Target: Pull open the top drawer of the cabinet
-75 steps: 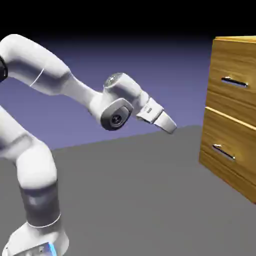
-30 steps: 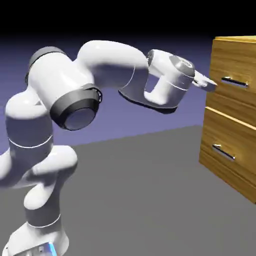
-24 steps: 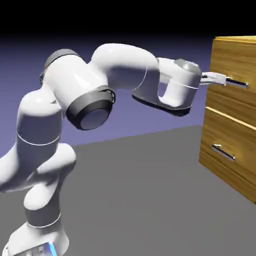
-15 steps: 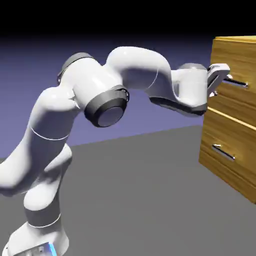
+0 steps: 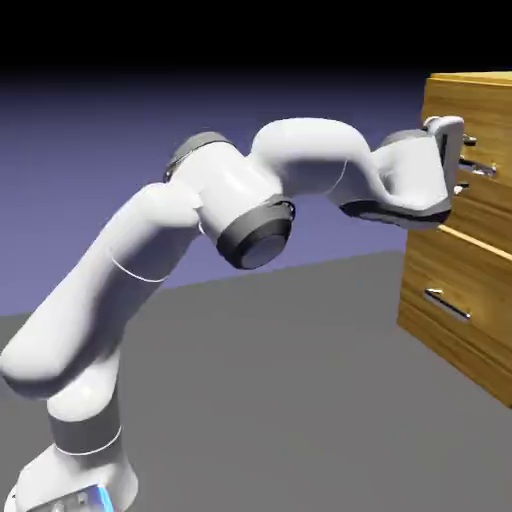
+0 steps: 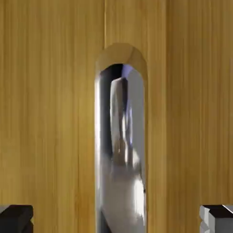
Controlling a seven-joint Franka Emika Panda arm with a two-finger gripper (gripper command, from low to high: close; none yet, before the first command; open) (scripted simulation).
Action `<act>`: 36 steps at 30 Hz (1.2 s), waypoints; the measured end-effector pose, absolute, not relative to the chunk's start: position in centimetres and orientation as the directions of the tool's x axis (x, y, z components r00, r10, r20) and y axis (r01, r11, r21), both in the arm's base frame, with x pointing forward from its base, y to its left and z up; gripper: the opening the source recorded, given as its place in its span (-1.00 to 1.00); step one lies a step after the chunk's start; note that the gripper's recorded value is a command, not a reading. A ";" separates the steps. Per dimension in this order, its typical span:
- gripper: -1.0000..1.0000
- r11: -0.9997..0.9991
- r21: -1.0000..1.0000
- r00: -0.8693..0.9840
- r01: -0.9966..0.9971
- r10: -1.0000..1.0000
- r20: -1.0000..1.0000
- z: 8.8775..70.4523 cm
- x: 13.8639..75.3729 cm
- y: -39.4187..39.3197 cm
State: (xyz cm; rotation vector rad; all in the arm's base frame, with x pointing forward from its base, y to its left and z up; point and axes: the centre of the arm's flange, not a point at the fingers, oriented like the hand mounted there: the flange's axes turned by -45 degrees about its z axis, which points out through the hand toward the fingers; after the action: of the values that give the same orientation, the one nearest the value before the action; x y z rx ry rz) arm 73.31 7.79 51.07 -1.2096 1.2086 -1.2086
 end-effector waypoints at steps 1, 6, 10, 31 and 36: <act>-1.00 0.000 -1.000 0.001 0.000 -1.000 0.000 51.1 73.3 7.8; -1.00 0.000 -1.000 0.000 0.001 -1.000 0.000 51.1 70.0 7.8; -1.00 0.000 -1.000 0.000 0.001 -1.000 0.000 51.1 66.9 7.8; -1.00 0.000 -1.000 0.001 0.001 -1.000 0.000 51.1 57.6 7.8; -1.00 0.000 -1.000 0.001 0.001 -1.000 0.000 51.1 56.8 7.8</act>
State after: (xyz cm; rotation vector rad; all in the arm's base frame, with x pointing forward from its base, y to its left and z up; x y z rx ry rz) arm 56.77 7.78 51.10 -1.2087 1.2077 -1.2095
